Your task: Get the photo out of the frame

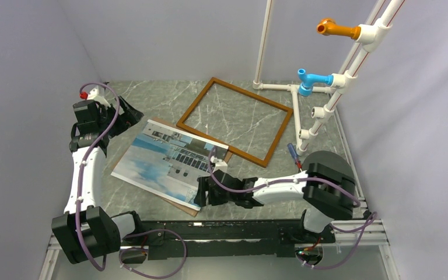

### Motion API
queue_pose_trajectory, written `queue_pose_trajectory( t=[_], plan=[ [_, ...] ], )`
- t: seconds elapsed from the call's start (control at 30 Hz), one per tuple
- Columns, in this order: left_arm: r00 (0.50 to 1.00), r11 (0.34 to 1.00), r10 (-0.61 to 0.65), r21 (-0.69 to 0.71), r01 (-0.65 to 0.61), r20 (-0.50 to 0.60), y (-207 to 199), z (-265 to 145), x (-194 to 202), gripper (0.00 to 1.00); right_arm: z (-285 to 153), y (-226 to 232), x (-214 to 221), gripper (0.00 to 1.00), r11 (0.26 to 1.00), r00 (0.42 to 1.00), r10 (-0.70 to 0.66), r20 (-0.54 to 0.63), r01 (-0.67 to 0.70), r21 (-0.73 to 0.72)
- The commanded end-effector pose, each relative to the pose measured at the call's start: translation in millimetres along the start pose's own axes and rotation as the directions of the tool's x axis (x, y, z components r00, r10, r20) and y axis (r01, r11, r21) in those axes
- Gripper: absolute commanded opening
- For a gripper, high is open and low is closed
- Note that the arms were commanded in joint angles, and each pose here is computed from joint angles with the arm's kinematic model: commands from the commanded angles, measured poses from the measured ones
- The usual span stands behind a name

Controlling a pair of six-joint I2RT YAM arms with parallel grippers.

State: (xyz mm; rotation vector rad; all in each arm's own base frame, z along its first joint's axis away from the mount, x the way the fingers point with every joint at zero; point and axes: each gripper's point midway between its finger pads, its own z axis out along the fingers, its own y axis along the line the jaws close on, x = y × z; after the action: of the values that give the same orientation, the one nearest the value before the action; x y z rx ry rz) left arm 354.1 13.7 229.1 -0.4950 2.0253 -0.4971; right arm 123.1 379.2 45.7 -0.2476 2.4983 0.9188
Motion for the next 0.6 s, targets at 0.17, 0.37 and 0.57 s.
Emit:
queue_pose_trajectory(
  t=[0.17, 0.37, 0.57],
  plan=[
    [0.999, 0.999, 0.036, 0.010, -0.036, 0.033, -4.9, -2.6, -10.5, 0.99, 19.8, 28.2, 30.1, 0.51, 0.986, 0.991, 0.068, -0.120, -0.085, -0.143],
    [0.999, 0.999, 0.033, 0.013, -0.033, 0.025, -5.1, -1.5, -9.9, 0.99, 17.2, 46.5, 31.8, 0.37, 0.984, 0.992, 0.029, -0.124, -0.051, -0.173],
    [0.999, 0.999, 0.038, 0.010, -0.039, 0.037, -5.5, -3.5, -11.5, 0.99, 11.4, 70.2, 30.1, 0.39, 0.969, 0.993, -0.066, -0.096, 0.041, -0.243]
  ],
)
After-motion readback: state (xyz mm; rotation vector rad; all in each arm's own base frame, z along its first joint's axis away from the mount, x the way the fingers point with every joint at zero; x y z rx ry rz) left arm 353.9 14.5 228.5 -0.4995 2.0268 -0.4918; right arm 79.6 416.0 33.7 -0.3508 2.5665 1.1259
